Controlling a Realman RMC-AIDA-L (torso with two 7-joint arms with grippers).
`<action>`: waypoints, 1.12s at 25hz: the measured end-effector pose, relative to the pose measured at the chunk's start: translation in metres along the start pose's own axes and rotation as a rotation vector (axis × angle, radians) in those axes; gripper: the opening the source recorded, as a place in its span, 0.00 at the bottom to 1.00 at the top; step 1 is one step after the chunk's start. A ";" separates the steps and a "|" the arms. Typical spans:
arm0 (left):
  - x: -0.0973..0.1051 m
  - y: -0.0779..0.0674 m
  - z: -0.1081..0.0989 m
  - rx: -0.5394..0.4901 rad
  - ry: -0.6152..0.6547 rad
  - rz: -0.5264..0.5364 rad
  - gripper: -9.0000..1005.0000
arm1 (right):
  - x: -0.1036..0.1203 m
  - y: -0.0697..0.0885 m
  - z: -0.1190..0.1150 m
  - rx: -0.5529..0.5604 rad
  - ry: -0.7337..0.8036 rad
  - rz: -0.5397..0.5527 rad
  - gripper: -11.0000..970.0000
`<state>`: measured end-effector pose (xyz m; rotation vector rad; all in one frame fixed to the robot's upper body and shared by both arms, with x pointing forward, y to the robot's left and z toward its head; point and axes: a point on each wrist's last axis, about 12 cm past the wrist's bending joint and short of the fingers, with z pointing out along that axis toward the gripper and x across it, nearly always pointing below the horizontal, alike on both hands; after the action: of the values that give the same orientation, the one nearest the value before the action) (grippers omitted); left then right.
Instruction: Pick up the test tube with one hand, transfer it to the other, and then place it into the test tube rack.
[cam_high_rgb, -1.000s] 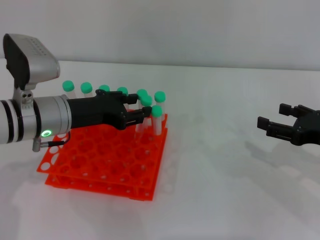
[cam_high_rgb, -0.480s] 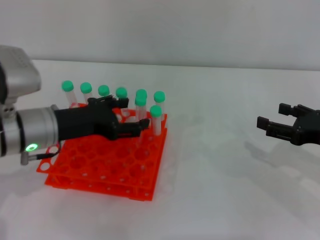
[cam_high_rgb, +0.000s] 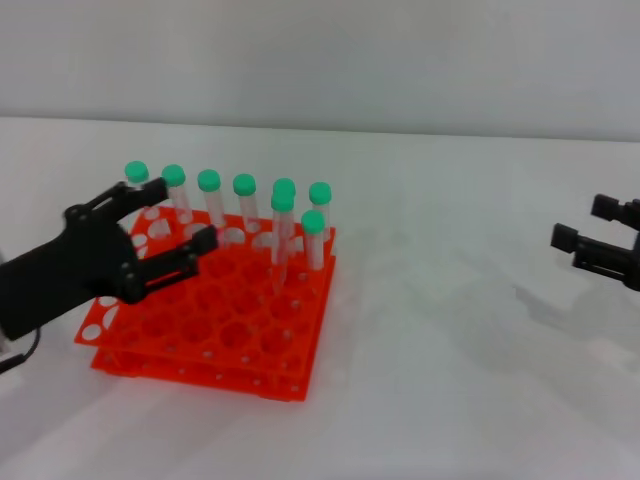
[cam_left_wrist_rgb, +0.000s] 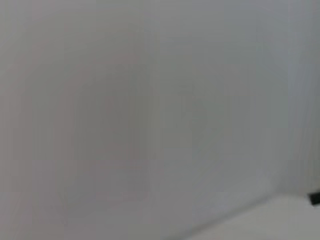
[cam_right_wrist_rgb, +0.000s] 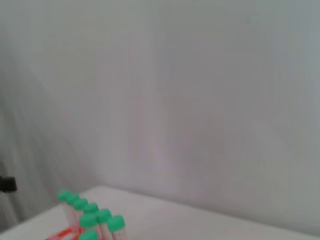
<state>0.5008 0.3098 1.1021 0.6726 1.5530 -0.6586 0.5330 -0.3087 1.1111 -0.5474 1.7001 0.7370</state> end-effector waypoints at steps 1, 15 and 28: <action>0.003 -0.001 -0.003 -0.012 -0.016 -0.006 0.87 | 0.001 -0.001 -0.004 -0.007 -0.018 -0.008 0.89; 0.064 -0.015 -0.028 -0.313 -0.214 0.002 0.87 | 0.060 -0.014 -0.085 0.273 -0.266 -0.142 0.89; 0.080 -0.020 -0.019 -0.460 -0.253 -0.046 0.87 | 0.073 -0.021 -0.118 0.468 -0.280 -0.176 0.89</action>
<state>0.4672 0.3139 1.0246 0.1994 1.4166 -0.3809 0.4495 -0.4069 1.0551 -0.2465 1.4726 0.2570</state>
